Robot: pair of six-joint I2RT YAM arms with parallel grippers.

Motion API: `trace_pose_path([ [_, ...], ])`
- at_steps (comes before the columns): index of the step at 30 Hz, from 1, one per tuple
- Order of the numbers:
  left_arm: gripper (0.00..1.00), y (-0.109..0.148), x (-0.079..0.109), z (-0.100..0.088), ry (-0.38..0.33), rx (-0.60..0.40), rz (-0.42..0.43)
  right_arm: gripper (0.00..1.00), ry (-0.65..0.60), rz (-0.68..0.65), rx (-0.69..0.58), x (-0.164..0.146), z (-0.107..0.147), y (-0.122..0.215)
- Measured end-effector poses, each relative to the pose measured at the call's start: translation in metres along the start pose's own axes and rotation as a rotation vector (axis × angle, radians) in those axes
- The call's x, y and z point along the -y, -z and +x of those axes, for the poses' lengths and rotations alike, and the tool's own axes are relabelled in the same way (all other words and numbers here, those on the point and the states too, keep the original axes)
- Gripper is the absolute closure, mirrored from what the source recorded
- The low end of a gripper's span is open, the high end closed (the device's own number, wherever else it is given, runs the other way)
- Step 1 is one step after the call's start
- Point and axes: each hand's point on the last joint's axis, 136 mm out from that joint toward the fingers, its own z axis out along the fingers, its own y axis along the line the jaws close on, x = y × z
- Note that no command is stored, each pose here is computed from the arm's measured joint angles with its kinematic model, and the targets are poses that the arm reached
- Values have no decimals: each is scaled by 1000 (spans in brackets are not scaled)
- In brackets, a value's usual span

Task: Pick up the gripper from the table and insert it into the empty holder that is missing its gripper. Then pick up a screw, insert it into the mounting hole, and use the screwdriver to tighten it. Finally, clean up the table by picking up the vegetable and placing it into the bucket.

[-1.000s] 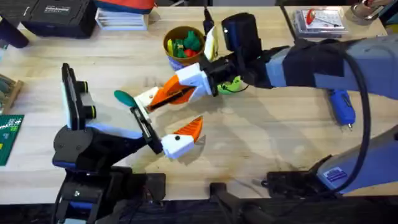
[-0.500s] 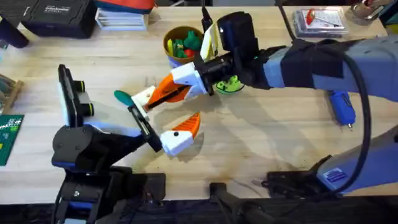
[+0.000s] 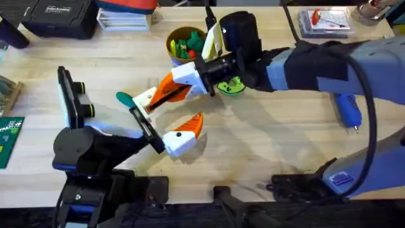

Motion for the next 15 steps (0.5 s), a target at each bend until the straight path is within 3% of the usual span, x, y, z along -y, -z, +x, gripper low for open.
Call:
trace_pose_path([
  [11, 15, 0, -4, -2, -19, 8, -25, 992, 27, -3, 25, -4, -4, -3],
  [15, 15, 0, -4, -2, -21, 9, -25, 946, 24, -2, 27, -4, -4, -3],
])
